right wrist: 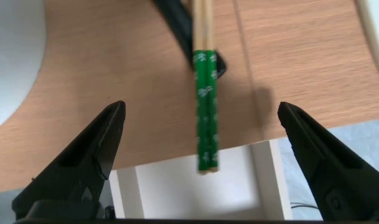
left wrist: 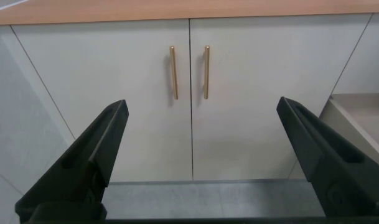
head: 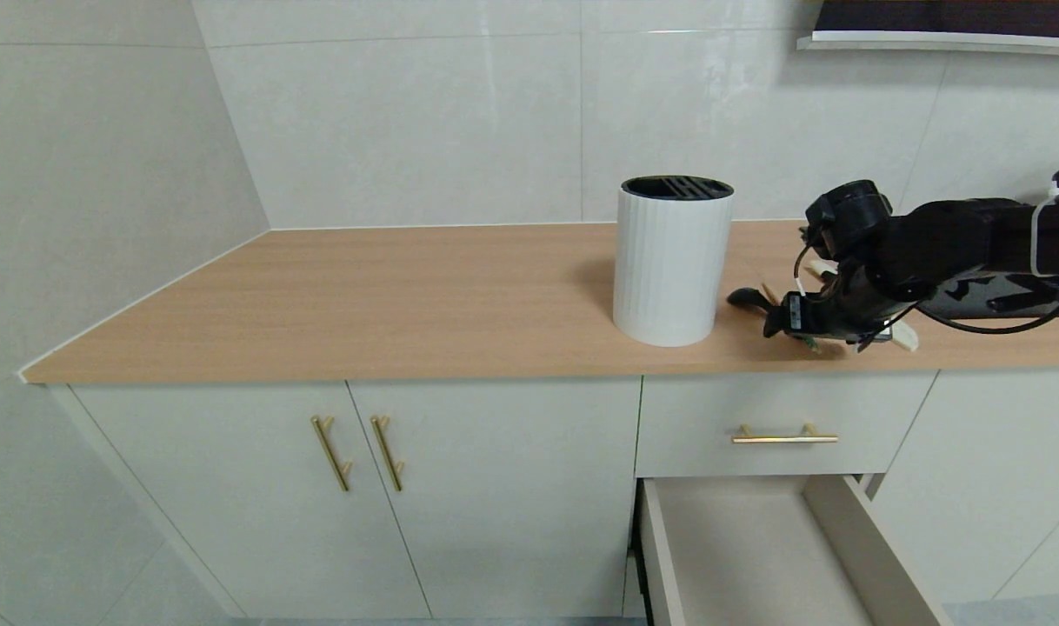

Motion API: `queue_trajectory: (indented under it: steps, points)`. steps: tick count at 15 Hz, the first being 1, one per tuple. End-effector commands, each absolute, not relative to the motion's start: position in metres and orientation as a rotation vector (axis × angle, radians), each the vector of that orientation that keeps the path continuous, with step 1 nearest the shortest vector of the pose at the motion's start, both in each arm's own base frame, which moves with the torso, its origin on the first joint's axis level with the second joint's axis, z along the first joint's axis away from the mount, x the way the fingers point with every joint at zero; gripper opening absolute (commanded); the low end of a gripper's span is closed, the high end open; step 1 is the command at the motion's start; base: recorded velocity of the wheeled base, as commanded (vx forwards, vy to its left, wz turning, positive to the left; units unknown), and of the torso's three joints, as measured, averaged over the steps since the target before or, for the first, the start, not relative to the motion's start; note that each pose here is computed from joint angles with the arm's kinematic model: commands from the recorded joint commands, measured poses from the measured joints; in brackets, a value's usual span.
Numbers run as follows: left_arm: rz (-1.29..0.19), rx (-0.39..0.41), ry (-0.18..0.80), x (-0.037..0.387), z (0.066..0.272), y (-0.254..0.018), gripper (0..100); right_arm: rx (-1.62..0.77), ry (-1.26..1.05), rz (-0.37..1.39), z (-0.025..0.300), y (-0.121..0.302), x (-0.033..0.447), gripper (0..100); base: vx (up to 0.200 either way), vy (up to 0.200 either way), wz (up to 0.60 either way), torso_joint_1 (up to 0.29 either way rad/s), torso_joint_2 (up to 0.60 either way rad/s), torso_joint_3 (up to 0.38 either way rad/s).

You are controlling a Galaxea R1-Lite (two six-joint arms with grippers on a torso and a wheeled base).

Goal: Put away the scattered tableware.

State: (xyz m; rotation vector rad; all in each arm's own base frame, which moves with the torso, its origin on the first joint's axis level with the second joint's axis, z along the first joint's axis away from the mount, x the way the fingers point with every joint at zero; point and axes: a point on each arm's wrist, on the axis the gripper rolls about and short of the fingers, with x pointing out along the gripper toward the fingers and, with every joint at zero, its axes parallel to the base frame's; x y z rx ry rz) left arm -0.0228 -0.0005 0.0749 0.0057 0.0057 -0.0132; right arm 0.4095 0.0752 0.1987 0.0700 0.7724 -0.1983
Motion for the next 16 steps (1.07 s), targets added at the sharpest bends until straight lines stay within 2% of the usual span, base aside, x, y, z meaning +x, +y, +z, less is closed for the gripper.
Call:
queue_trajectory:
  steps: [1,5,6,14,16]
  points:
    - [-0.012,0.006,0.006,-0.023,0.075,0.000,100,0.071,0.769,-0.198,0.200,0.075,0.410,100,0.000,0.000,0.00,0.000,0.00,0.000]
    - [-0.012,0.006,0.006,-0.023,0.075,0.000,100,0.066,0.792,-0.201,0.198,0.074,0.410,100,0.000,0.000,0.00,0.000,0.00,0.000]
    - [-0.011,0.006,0.006,-0.023,0.075,0.000,100,0.065,0.798,-0.201,0.196,0.075,0.410,0,0.000,0.000,0.00,0.000,0.00,0.000]
    - [-0.012,0.006,0.006,-0.023,0.075,0.000,100,0.068,0.794,-0.202,0.199,0.072,0.409,0,0.000,0.000,0.00,0.000,0.00,0.000]
    - [-0.012,0.006,0.006,-0.023,0.075,0.000,100,0.087,0.752,-0.202,0.219,0.069,0.397,0,0.000,0.000,0.00,0.000,0.00,0.000]
